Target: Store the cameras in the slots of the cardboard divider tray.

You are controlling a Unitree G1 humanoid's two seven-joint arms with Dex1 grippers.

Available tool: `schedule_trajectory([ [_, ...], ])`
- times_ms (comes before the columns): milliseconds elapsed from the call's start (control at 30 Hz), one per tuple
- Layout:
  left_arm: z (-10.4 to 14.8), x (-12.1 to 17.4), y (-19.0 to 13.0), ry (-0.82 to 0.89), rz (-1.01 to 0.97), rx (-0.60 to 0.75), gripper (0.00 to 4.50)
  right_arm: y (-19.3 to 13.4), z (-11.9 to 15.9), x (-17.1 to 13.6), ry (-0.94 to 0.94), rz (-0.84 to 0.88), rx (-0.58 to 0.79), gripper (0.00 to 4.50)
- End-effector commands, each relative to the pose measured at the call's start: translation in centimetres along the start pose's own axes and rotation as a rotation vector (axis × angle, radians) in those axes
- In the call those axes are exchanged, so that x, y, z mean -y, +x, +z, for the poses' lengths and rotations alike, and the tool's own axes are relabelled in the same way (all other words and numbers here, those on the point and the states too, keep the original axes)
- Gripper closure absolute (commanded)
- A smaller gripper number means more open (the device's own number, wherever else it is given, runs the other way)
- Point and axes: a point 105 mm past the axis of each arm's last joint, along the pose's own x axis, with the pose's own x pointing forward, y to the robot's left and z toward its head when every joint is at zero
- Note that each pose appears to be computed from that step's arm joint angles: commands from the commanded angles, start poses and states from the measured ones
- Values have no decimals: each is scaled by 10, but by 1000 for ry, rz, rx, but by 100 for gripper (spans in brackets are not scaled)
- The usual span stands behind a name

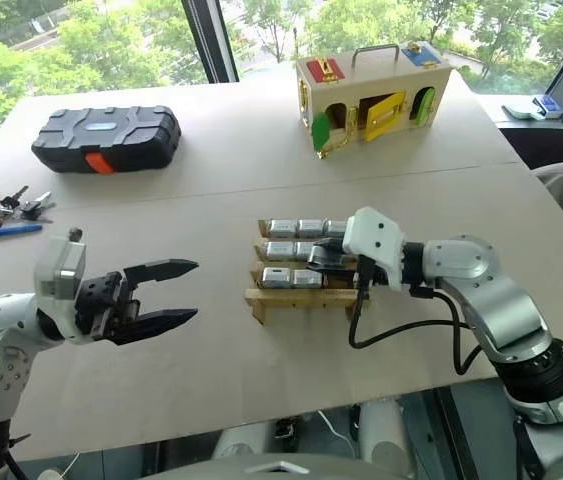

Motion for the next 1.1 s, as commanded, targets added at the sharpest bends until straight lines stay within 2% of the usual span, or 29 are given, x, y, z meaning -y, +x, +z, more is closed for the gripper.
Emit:
schedule_trajectory([
  [33, 7, 4, -4, 46, -13, 0, 65, -7, -1, -3, -37, 15, -11, 370],
  [567, 8, 1, -5, 55, -9, 2, 65, -17, -26, 4, -24, 28, -106, 370],
  [867, 7, 4, -5, 58, 3, 3, 65, -11, -30, -12, -29, 142, -80, 370],
  [1000, 8, 3, -4, 70, 12, 3, 65, -7, -45, -9, 9, 174, -128, 370],
  [1067, 9, 2, -4, 67, 21, 11, 65, -8, -48, -5, 18, 162, -137, 267],
  [1100, 10, 1, -3, 64, 26, 15, 65, -9, -47, -4, 1, 156, -131, 229],
])
